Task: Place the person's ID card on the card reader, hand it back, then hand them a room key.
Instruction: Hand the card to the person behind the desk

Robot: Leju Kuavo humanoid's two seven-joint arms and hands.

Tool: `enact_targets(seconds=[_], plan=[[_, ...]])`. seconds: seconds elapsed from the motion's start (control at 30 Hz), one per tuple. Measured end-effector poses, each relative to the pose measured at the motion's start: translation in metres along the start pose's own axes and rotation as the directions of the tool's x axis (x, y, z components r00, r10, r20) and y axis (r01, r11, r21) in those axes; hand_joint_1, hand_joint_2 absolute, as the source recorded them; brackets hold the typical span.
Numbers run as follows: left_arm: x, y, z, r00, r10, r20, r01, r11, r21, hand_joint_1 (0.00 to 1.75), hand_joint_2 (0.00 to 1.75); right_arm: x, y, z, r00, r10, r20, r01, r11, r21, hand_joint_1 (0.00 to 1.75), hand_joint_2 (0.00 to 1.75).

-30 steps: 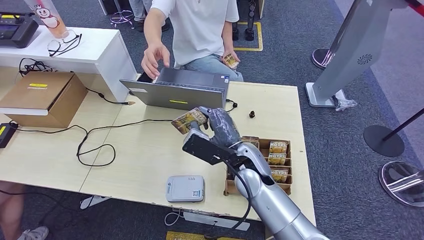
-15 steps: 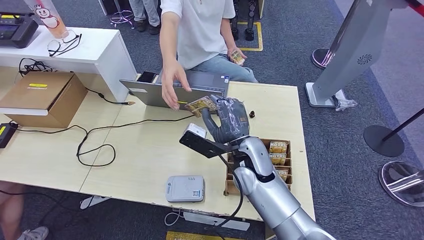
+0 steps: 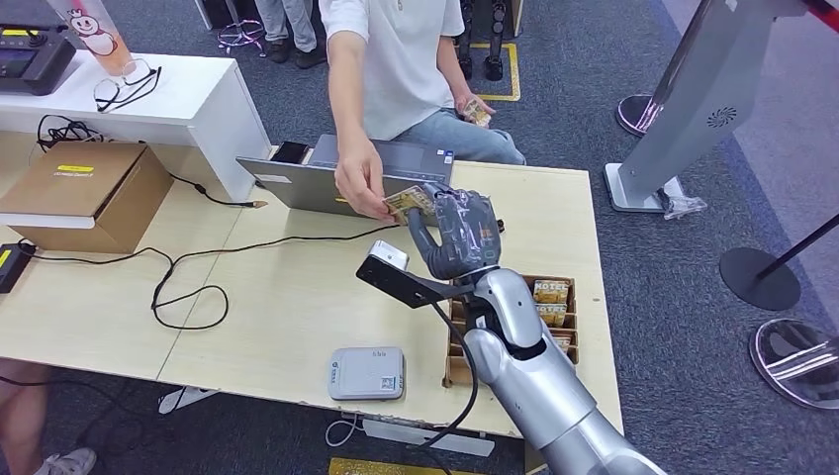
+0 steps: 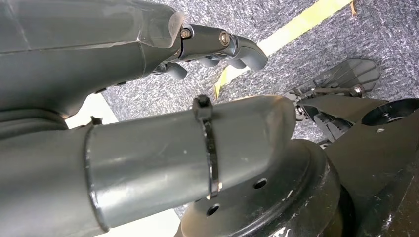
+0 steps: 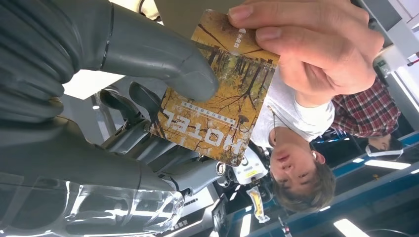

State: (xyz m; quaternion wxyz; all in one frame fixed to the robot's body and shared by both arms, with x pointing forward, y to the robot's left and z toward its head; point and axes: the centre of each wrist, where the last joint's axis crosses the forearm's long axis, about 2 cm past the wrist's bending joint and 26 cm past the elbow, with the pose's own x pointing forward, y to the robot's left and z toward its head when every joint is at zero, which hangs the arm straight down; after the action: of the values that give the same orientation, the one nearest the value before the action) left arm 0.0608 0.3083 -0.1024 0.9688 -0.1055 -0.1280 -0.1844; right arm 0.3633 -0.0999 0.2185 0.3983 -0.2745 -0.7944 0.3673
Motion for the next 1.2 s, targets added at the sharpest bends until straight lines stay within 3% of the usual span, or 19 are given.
enact_targets(seconds=[0.07,0.1,1.2], plan=[[0.0,0.0,0.0,1.0,-0.001,-0.001,0.001,1.0,0.0,0.0,0.0,0.0,0.0,0.0,1.0,0.001,0.001,-0.001,1.0,0.001,0.1,1.75],[0.0,0.0,0.0,1.0,-0.001,-0.002,0.001,1.0,0.0,0.0,0.0,0.0,0.0,0.0,1.0,0.001,0.002,-0.001,1.0,0.002,0.0,1.75],[-0.002,0.001,0.001,1.0,-0.001,-0.008,0.001,1.0,-0.004,0.0,0.0,0.015,-0.009,0.008,0.996,-0.035,0.086,0.04,0.998,-0.055,0.0,1.75]])
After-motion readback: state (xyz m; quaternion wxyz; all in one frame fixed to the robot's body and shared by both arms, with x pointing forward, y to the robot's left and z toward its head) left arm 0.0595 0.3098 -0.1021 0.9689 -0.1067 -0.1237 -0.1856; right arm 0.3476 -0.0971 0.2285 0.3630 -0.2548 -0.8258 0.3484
